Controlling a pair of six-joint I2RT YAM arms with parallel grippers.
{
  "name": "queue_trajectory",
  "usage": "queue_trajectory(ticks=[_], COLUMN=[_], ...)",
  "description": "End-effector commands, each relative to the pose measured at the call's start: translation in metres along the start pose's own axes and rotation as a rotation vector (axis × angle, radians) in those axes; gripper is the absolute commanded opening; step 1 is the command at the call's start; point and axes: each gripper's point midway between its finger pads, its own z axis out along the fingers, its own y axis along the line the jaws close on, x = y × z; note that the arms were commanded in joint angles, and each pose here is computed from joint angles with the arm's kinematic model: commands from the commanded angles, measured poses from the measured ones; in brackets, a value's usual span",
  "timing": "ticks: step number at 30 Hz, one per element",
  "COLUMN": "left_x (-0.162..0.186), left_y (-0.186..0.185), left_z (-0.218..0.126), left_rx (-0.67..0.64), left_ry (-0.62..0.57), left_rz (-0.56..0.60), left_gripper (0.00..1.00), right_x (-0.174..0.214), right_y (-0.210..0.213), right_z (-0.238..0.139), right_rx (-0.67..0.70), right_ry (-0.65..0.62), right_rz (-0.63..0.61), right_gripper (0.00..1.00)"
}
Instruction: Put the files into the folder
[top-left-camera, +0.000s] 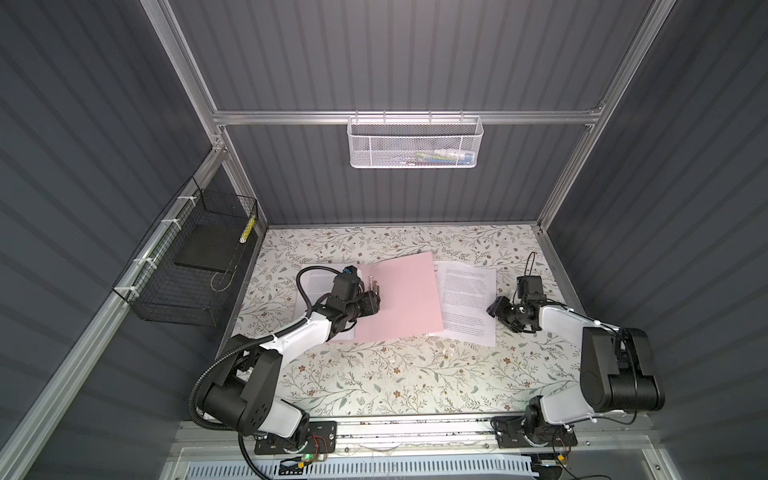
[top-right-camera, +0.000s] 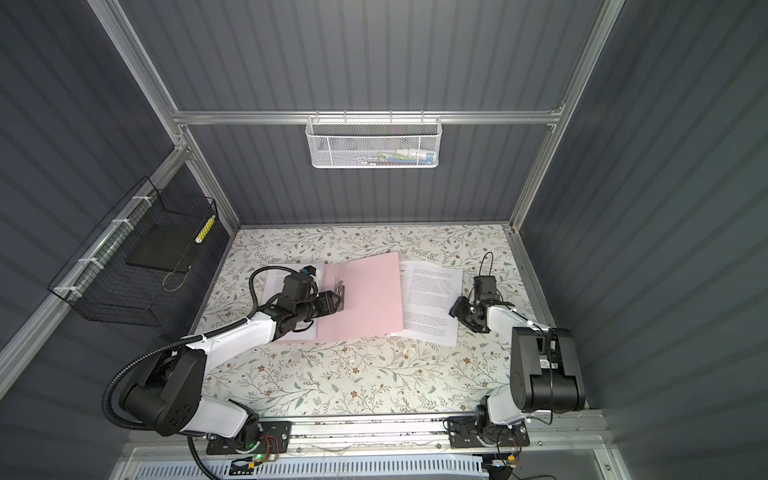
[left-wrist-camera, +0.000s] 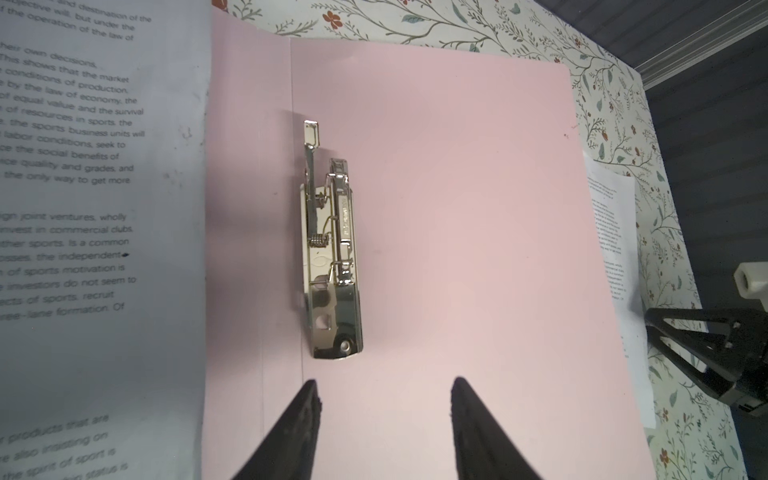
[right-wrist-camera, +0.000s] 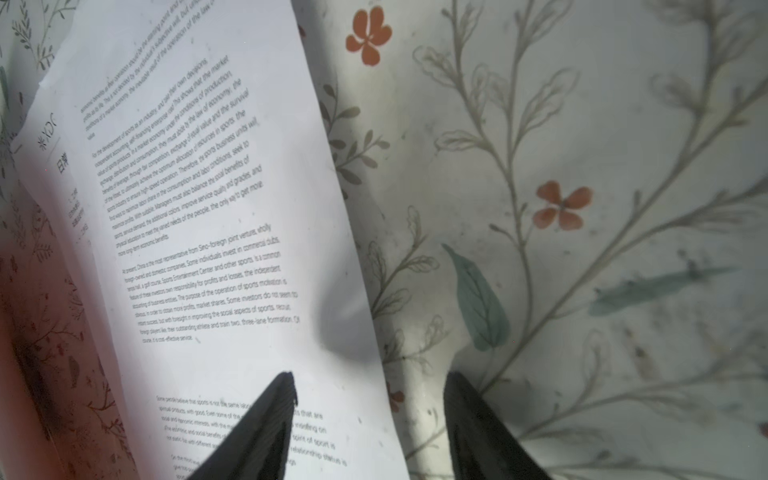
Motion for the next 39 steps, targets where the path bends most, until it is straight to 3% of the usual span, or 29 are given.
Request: queue_trajectory(ticks=[1,28,39], left_x=[-0.005,0.004,0.004], left_y=[-0.009,0.000,-0.001], left_z=[0.002,0.021,0.023], left_rx=[0.027,0.001,0.000], left_ry=[-0.015,0.022,0.027], left_rz=[0.011,0.022,0.024], left_gripper=[0.52,0.48,0.48], right_x=[0.008,0.003,0.002], right_y=[-0.006,0.003,0.004], right_z=[0.005,0.011,0.011], right_rx=[0.016,0.058,0.055], right_ry=[0.042,0.092,0.082], right_rz=[0.010,-0.058,-0.062], right_gripper=[0.57,0.40,0.22])
